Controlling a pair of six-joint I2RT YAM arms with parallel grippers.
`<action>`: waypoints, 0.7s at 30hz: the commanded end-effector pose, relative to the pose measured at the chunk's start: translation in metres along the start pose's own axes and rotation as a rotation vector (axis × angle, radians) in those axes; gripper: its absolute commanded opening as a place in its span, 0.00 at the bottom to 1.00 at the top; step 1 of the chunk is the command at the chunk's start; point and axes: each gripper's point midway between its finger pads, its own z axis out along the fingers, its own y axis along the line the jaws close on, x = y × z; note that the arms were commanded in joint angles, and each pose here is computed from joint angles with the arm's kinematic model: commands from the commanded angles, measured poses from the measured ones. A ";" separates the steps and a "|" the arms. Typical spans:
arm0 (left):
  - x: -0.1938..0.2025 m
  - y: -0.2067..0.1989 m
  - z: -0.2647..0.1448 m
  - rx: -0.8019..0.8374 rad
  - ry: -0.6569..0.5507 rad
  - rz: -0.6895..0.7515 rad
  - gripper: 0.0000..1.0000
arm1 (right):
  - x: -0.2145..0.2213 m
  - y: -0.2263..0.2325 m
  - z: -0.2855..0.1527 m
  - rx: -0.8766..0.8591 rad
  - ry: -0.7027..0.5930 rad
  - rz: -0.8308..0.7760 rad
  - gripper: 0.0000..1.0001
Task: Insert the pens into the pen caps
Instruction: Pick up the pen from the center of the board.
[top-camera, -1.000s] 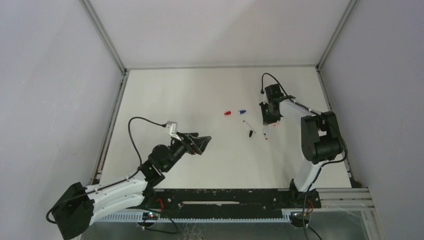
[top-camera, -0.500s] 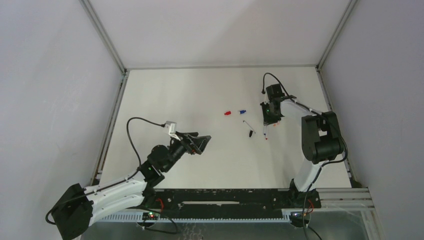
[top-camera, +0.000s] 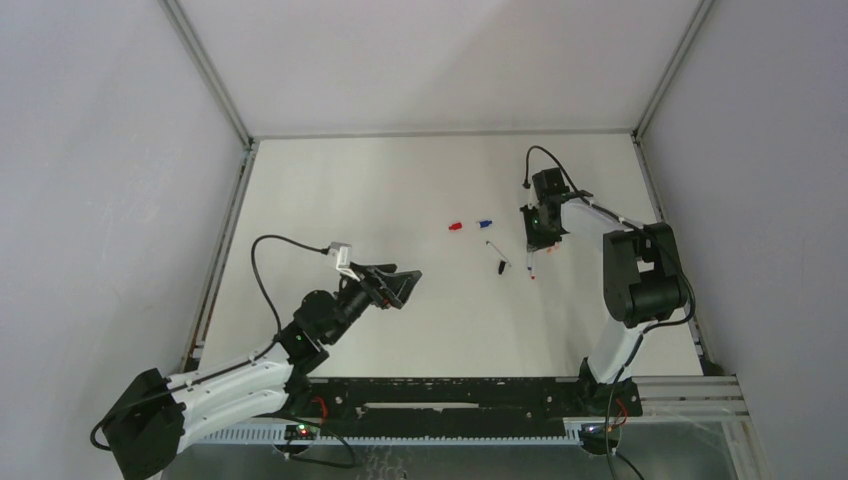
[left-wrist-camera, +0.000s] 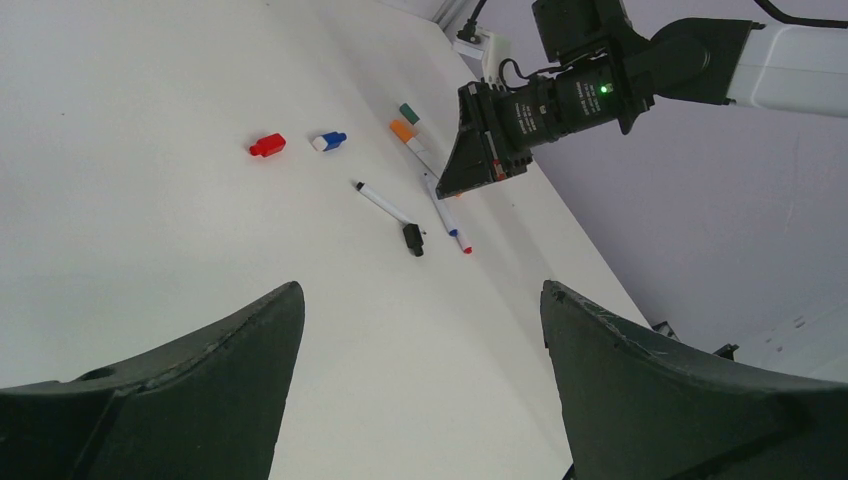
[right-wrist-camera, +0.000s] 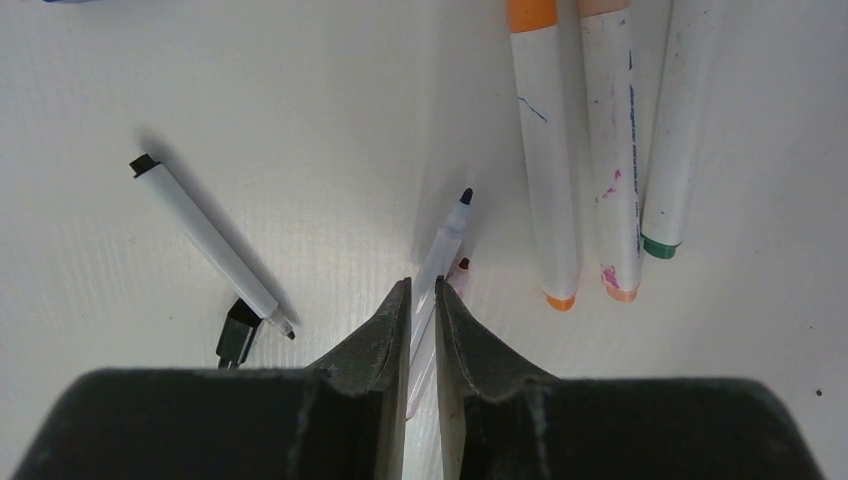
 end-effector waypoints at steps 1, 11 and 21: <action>-0.008 -0.004 0.000 0.016 -0.032 -0.013 0.92 | -0.010 0.002 -0.001 -0.012 -0.010 0.022 0.21; -0.007 -0.003 -0.001 0.015 -0.031 -0.013 0.92 | -0.005 0.001 0.004 -0.017 0.012 0.024 0.23; -0.008 -0.005 0.000 0.022 -0.033 -0.016 0.92 | 0.001 0.006 0.009 -0.040 0.051 0.013 0.25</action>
